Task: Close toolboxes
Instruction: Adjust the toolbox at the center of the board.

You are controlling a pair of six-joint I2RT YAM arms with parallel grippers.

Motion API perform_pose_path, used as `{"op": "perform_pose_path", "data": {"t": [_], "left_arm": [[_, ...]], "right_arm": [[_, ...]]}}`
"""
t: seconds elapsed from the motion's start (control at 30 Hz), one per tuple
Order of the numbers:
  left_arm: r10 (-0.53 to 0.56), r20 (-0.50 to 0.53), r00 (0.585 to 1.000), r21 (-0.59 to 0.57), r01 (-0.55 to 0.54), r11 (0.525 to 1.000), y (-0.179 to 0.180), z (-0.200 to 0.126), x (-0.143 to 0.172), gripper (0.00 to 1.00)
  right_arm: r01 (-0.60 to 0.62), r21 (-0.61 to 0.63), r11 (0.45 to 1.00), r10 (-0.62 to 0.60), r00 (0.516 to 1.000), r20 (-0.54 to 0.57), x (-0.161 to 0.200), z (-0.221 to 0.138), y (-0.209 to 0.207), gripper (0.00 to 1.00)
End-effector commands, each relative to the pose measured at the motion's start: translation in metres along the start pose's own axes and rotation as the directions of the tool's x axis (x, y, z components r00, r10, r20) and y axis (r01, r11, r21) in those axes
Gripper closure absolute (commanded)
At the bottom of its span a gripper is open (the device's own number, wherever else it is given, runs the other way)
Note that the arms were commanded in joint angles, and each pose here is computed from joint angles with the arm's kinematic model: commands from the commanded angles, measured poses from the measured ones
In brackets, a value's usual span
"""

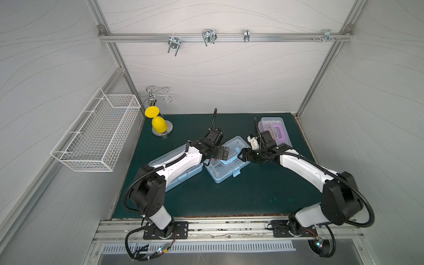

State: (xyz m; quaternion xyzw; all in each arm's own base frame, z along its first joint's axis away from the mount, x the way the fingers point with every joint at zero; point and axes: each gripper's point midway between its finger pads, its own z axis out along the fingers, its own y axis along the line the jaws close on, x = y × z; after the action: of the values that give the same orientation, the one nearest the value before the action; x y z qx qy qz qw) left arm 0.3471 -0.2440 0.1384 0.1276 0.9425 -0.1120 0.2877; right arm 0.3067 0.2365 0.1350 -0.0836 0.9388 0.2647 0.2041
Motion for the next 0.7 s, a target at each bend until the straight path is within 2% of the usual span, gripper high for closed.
{"op": "perform_pose_path", "data": {"t": [0.0, 0.2, 0.53, 0.67], "left_arm": [[0.015, -0.123, 0.992, 0.058, -0.007, 0.998, -0.021, 0.001, 0.040, 0.01], [0.035, -0.137, 0.990, 0.061, -0.026, 0.998, -0.033, -0.004, 0.056, 0.01], [0.028, -0.144, 0.989, -0.027, -0.033, 0.999, -0.015, -0.009, 0.064, 0.01], [0.025, -0.138, 0.990, -0.046, -0.032, 0.998, -0.011, -0.011, 0.064, 0.01]], "right_arm": [[0.038, -0.028, 0.999, -0.037, 0.998, 0.055, -0.025, -0.002, 0.011, 0.18], [0.057, -0.038, 0.998, -0.056, 0.998, 0.041, -0.034, 0.006, 0.014, 0.19], [0.067, -0.103, 0.992, -0.064, 0.997, 0.033, -0.028, 0.008, 0.021, 0.20], [0.077, -0.053, 0.996, -0.073, 0.995, 0.066, -0.026, -0.003, 0.014, 0.20]]}}
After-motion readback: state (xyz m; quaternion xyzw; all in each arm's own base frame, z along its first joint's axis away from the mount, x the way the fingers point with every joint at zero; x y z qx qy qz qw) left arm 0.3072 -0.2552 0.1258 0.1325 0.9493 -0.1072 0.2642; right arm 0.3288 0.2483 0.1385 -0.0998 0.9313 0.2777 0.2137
